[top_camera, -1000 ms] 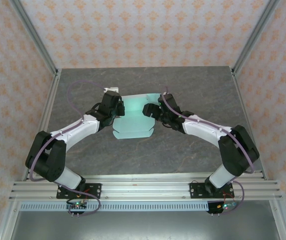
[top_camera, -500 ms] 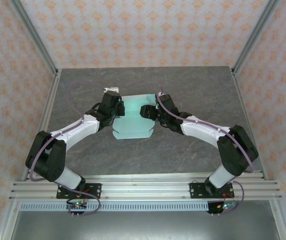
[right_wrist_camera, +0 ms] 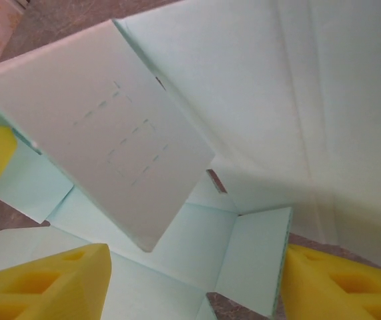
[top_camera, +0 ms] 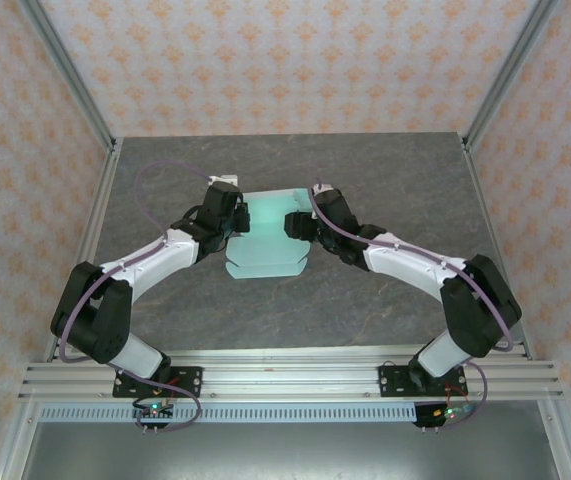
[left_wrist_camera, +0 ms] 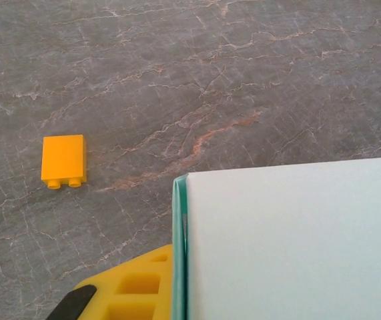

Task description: Fold the paper box

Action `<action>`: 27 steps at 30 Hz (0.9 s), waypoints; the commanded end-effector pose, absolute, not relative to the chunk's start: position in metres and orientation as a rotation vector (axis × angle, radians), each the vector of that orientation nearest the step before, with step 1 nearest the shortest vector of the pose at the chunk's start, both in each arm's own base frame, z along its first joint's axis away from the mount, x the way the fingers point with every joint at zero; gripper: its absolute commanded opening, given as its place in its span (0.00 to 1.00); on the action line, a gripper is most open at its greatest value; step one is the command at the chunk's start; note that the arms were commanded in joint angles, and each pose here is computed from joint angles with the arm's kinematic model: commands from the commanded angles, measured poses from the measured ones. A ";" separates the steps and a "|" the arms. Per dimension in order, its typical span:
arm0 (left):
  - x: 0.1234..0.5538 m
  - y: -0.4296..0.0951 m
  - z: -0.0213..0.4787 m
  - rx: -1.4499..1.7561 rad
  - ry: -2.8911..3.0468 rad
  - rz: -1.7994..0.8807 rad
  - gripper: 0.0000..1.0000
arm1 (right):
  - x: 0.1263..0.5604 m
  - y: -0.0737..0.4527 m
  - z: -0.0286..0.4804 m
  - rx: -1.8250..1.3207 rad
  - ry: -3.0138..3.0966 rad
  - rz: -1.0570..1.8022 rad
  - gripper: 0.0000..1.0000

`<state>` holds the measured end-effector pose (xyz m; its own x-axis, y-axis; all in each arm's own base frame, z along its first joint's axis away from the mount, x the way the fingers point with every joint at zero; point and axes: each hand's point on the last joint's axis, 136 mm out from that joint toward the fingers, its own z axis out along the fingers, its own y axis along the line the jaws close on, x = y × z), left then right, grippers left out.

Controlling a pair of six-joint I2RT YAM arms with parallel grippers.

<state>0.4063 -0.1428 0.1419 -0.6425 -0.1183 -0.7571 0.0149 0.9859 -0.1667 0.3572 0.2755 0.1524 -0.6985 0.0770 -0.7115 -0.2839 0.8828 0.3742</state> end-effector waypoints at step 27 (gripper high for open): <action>0.406 -0.148 0.144 -0.062 2.260 -0.223 0.01 | 0.348 0.324 0.151 -0.376 2.256 0.825 0.45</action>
